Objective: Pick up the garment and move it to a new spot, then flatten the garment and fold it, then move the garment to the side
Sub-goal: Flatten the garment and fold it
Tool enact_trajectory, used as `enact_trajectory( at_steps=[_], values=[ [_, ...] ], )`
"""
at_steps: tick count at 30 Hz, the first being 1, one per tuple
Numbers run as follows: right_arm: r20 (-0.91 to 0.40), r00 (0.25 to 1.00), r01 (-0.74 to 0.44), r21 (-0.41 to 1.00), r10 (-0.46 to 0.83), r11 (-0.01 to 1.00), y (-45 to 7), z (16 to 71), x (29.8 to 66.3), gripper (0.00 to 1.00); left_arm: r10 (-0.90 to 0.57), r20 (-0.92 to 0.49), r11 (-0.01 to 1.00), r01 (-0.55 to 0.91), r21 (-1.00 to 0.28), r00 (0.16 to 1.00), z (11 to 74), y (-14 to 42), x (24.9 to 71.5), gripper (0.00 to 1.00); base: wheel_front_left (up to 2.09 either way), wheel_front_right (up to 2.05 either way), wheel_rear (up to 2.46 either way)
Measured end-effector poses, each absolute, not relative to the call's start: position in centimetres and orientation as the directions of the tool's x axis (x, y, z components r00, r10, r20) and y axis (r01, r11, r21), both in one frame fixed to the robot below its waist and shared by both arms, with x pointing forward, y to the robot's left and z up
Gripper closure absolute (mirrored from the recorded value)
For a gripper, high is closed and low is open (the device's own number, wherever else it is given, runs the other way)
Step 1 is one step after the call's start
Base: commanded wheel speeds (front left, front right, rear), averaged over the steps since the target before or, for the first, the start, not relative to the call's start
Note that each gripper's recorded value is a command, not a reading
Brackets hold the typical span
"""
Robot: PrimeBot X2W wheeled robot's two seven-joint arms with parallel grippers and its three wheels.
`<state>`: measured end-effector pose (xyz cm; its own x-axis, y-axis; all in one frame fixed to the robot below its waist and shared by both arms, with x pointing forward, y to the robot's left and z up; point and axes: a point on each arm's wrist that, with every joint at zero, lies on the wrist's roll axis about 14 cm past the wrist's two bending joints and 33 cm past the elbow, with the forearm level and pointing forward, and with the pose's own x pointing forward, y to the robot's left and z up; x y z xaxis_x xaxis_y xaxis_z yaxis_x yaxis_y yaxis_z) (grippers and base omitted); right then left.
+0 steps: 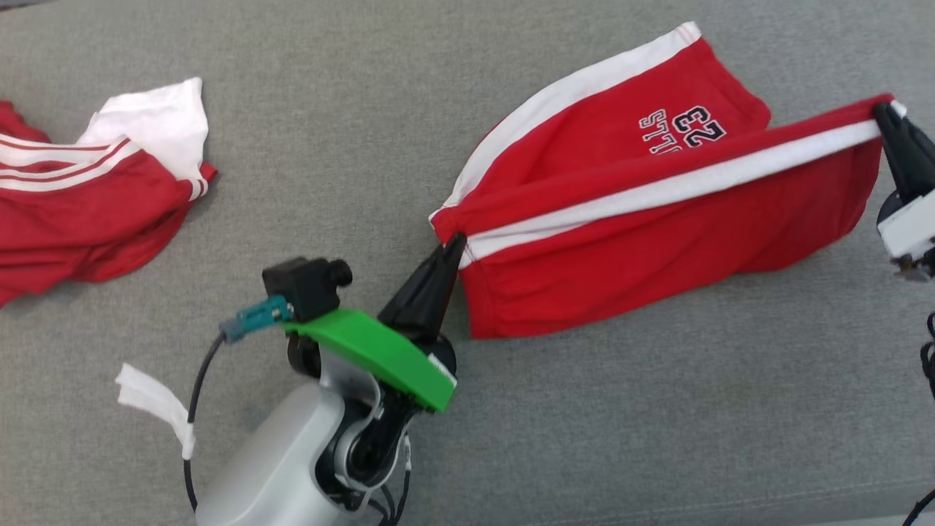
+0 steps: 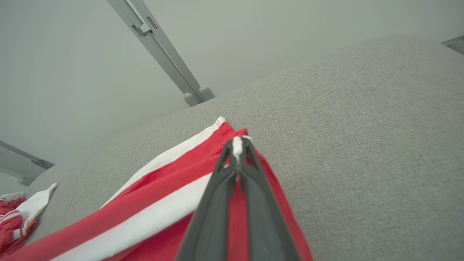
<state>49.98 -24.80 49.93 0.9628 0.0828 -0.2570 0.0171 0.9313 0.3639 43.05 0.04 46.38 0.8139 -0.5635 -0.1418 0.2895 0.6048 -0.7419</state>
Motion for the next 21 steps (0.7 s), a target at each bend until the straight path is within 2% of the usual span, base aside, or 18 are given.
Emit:
enact_trajectory(
  at_steps=[8, 15, 21],
  values=[
    [-0.303, 0.941, -0.048, 0.323, 0.152, 0.945, -21.4, 47.7, 57.7, 1.0, -0.486, -0.212, 0.666, 0.202, -0.719, 0.848, 43.7, 2.0, 48.3, 1.0, 0.0, 0.0, 0.0],
    [-0.383, 0.904, -0.07, 0.306, 0.191, 0.949, -18.6, 43.1, 60.9, 1.0, -0.452, -0.294, 0.696, 0.127, -0.707, 0.842, 40.3, 3.1, 49.4, 1.0, 0.0, 0.0, 0.0],
    [-0.406, 0.888, -0.088, 0.311, 0.216, 0.946, -16.9, 41.0, 62.0, 1.0, -0.422, -0.304, 0.709, 0.103, -0.697, 0.854, 39.7, 3.9, 49.9, 1.0, 0.0, 0.0, 0.0]
  ],
)
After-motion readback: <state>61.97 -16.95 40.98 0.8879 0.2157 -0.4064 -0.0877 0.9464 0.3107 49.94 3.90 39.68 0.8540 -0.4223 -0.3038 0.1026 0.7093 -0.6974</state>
